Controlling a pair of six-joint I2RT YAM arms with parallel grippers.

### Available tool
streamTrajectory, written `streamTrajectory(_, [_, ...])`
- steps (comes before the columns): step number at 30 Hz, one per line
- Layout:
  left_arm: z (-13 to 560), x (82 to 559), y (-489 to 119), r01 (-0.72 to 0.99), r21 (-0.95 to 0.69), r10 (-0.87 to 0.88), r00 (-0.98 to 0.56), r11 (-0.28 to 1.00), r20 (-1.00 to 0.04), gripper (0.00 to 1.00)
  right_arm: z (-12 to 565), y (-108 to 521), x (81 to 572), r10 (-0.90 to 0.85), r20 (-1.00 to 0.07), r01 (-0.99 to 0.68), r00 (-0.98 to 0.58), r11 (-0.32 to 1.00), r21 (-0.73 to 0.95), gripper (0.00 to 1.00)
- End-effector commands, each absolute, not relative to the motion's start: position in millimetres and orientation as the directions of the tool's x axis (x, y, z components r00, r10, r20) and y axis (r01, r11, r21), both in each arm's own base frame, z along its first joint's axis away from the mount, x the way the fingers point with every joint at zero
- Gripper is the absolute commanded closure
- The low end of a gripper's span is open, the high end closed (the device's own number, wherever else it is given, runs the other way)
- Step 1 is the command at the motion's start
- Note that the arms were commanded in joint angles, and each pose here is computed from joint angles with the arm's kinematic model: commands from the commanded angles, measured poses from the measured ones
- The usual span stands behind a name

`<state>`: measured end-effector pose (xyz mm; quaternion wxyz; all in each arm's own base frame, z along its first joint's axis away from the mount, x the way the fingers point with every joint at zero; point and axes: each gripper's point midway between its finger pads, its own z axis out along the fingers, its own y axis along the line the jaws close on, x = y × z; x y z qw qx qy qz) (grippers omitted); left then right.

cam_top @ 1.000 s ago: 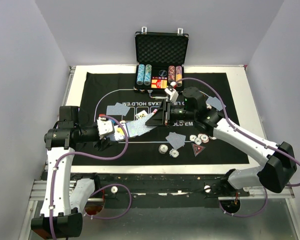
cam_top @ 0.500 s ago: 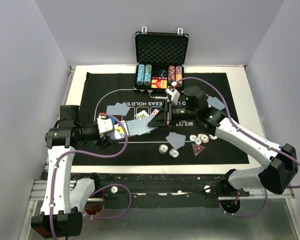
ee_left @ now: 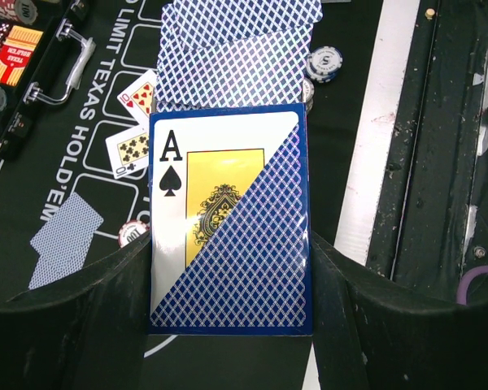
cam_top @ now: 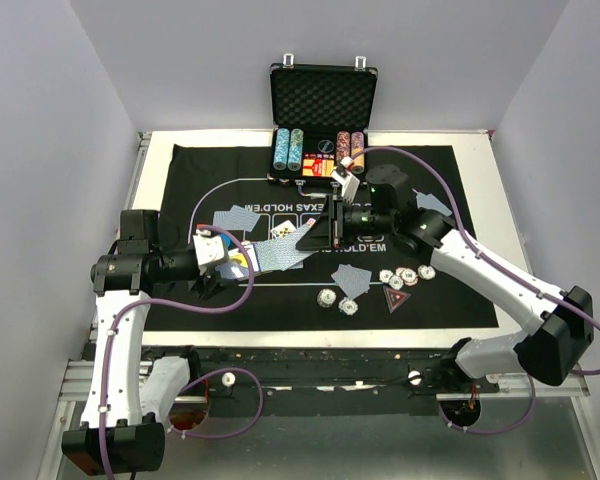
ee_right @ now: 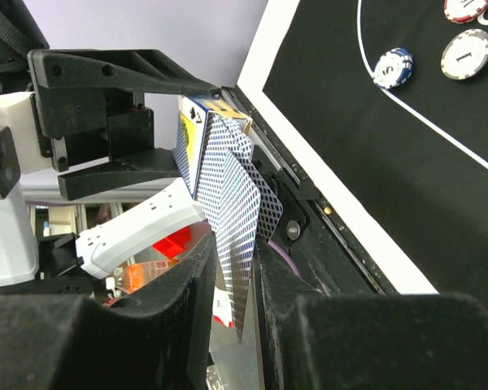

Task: Distribute texas hold em gaming equipment

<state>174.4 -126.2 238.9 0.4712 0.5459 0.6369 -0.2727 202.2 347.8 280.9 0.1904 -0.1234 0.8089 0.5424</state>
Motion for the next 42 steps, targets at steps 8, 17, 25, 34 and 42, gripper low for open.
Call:
streamTrajectory(8, [247,168,-135,0.963,0.157,0.385,0.064,0.217,-0.921,0.63,289,357,211,0.001,-0.458,-0.428,-0.889,0.357,0.831,0.70])
streamTrajectory(17, [246,171,-134,0.960,0.163,0.392,0.063,0.226,-0.918,0.64,300,353,211,0.008,-0.479,-0.444,-0.878,0.361,0.820,0.87])
streamTrajectory(25, [245,171,-133,0.960,0.164,0.395,0.062,0.229,-0.916,0.64,314,353,211,0.027,-0.500,-0.461,-0.866,0.344,0.818,0.99])
streamTrajectory(34, [245,170,-132,0.958,0.164,0.401,0.058,0.235,-0.914,0.64,355,330,241,0.098,-0.605,-0.535,-0.790,0.371,0.759,0.99])
streamTrajectory(42, [244,167,-133,0.959,0.160,0.401,0.054,0.234,-0.914,0.64,343,273,318,0.080,-0.805,-0.482,-0.587,0.765,0.427,0.99])
